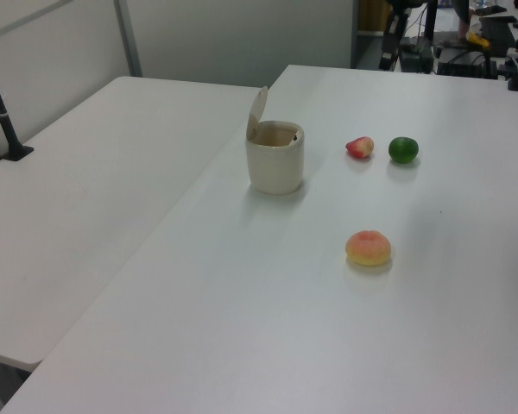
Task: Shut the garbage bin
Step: 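Move the gripper over the open lid of the cream bin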
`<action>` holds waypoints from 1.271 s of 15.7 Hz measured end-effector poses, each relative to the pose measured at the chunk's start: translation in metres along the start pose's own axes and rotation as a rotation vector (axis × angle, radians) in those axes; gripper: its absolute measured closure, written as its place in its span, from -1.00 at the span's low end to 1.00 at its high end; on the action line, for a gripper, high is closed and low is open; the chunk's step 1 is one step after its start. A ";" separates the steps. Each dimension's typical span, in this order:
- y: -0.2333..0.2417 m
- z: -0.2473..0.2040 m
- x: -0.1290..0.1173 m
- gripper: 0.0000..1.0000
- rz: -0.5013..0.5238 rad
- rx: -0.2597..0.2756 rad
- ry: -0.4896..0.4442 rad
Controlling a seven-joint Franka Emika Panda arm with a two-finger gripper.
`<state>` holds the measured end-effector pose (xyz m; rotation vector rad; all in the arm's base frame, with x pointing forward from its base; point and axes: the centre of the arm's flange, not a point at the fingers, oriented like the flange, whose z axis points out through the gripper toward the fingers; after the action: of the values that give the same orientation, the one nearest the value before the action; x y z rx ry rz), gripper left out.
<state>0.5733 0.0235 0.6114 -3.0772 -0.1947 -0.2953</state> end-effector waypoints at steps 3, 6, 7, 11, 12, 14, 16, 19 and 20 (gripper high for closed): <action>0.001 0.001 0.007 0.98 0.001 -0.005 0.045; 0.003 0.010 0.020 0.98 0.008 -0.012 0.103; 0.004 0.013 0.025 0.98 0.019 -0.012 0.125; 0.007 0.015 0.047 0.98 0.104 -0.004 0.205; 0.008 0.014 0.052 0.98 0.116 -0.004 0.221; 0.010 0.016 0.065 0.98 0.128 -0.006 0.268; 0.013 0.020 0.078 0.98 0.136 -0.005 0.311; 0.017 0.026 0.099 0.98 0.153 0.009 0.386; 0.019 0.029 0.106 0.98 0.155 0.007 0.413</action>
<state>0.6843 0.0190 0.6029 -2.9144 0.0592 -0.8996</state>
